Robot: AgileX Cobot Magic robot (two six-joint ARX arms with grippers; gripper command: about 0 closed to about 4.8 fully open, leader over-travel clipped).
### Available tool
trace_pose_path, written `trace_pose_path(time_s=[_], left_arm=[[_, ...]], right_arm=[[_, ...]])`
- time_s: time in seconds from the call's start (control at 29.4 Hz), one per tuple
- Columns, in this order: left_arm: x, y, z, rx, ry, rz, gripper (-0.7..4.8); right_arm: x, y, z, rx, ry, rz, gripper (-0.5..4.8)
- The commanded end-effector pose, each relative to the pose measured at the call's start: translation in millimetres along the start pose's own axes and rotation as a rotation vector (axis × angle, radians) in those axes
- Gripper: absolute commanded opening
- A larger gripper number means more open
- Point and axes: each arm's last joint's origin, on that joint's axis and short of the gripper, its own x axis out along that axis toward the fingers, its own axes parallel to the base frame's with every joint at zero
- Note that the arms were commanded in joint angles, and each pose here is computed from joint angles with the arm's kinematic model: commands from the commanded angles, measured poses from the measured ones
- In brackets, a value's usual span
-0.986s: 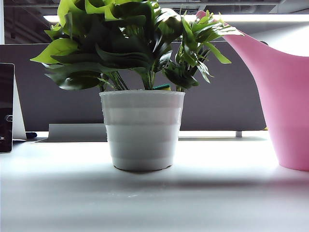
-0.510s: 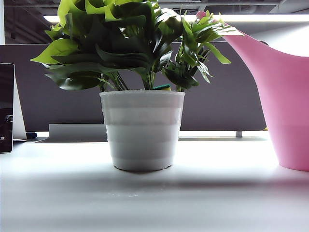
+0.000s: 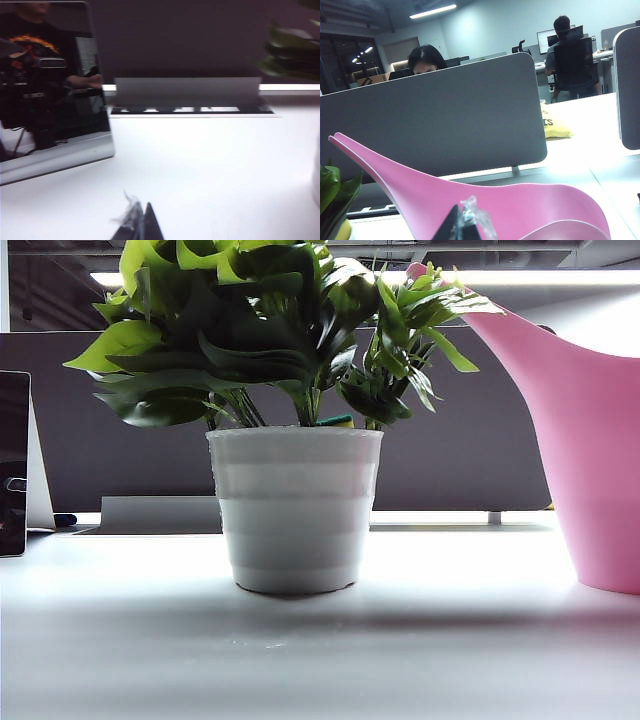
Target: Pick up the watering can from the table, water the potted plant, and put the can back.
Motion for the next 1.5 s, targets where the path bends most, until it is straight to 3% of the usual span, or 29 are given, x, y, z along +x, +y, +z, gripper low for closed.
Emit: trace_pose_path(time_s=[0.03, 0.65, 0.82, 0.95, 1.05, 1.33, 1.39, 1.5], left_arm=[[0, 0.4, 1, -0.003, -0.008, 0.003, -0.05], [0, 0.3, 1, -0.003, -0.008, 0.002, -0.05], [0, 0.3, 1, -0.003, -0.009, 0.002, -0.05], [0, 0.3, 1, -0.003, -0.008, 0.001, -0.05], [0, 0.2, 1, -0.003, -0.006, -0.001, -0.05], [0, 0.3, 1, -0.003, -0.006, -0.001, -0.05], [0, 0.3, 1, -0.003, -0.006, 0.0, -0.05], [0, 0.2, 1, -0.003, -0.006, -0.001, -0.05]], right_arm=[[0, 2, 3, -0.001, -0.013, 0.022, -0.09], [-2, 3, 3, -0.002, -0.019, 0.026, -0.09], [-9, 8, 4, -0.009, -0.056, 0.073, -0.09], [-8, 12, 1, -0.194, -0.062, 0.147, -0.08], [-6, 14, -7, -0.227, -0.046, 0.199, -0.09], [4, 13, -56, -0.179, 0.058, 0.325, -0.08], [5, 13, -65, -0.201, 0.066, 0.336, -0.09], [6, 8, -78, -0.204, 0.09, 0.25, -0.08]])
